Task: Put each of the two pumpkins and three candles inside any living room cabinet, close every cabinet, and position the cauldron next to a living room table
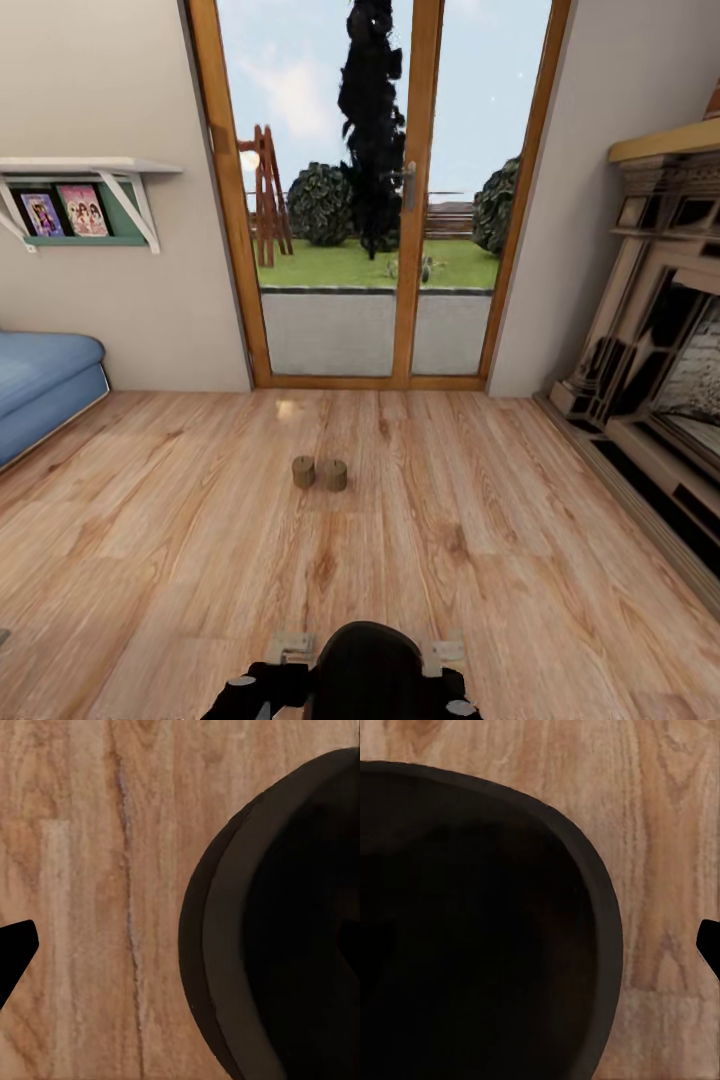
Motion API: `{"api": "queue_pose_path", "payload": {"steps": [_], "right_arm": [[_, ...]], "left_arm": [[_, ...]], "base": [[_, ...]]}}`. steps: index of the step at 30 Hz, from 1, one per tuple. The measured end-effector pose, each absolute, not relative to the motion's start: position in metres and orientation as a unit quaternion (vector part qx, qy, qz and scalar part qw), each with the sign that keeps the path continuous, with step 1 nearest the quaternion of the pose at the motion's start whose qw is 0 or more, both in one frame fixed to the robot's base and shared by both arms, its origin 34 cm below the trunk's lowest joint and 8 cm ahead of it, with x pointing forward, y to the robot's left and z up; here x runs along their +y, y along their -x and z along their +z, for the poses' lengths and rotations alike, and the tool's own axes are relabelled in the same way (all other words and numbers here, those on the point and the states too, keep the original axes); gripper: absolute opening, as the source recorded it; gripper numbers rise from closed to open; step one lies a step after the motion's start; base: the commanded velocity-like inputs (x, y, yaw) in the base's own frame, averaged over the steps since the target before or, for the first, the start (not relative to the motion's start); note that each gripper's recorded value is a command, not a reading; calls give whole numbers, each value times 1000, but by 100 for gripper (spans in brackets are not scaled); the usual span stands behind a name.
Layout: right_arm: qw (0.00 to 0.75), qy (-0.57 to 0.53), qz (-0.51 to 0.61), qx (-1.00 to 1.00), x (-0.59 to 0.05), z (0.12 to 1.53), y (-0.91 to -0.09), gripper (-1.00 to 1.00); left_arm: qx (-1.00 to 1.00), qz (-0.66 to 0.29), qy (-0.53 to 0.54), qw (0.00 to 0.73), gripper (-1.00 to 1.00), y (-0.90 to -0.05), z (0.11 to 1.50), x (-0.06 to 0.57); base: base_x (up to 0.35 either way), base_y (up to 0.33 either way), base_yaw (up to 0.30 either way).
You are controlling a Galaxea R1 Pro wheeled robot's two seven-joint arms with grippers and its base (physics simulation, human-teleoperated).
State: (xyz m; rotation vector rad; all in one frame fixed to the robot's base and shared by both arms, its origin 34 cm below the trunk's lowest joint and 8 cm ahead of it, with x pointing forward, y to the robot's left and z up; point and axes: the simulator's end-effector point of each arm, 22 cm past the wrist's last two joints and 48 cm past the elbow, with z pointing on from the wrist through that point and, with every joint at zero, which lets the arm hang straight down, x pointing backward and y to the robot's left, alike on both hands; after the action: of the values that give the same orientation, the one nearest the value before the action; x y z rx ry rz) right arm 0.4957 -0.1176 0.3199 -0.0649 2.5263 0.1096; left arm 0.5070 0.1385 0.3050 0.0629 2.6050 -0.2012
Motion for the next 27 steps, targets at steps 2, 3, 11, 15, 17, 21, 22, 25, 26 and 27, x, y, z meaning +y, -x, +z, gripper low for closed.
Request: {"api": "queue_pose_path", "payload": {"steps": [2,3,11,15,17,21,22,25,26,27], "right_arm": [[287,28,40,957,-118,324,-512,100],[279,27,41,959,-118,328,-522,100],[270,11,54,961,-115,325,-545,100],[268,10,54,962,-115,315,-542,100],[268,10,54,962,-116,311,-541,100],[271,8,54,961,-117,302,-540,100],[272,7,54,961,-117,300,-539,100],[274,7,54,960,-117,293,-538,100],[274,7,54,960,-117,291,-537,100],[273,7,54,961,-117,289,-537,100]], "left_arm": [[965,-75,-26,251,100,-520,317,138],[967,-76,-28,241,100,-524,323,137],[968,-75,-33,236,100,-532,322,137],[968,-76,-34,236,100,-529,314,135],[968,-75,-34,235,100,-528,309,136],[968,-76,-33,236,100,-525,300,135],[968,-77,-34,236,100,-525,298,135],[968,-76,-34,237,100,-523,291,135],[968,-76,-34,237,100,-523,289,135],[968,-77,-34,235,100,-522,287,135]], "base": [[0,0,0],[0,0,0],[0,0,0],[0,0,0],[0,0,0],[0,0,0],[0,0,0],[0,0,0],[0,0,0],[0,0,0]]}}
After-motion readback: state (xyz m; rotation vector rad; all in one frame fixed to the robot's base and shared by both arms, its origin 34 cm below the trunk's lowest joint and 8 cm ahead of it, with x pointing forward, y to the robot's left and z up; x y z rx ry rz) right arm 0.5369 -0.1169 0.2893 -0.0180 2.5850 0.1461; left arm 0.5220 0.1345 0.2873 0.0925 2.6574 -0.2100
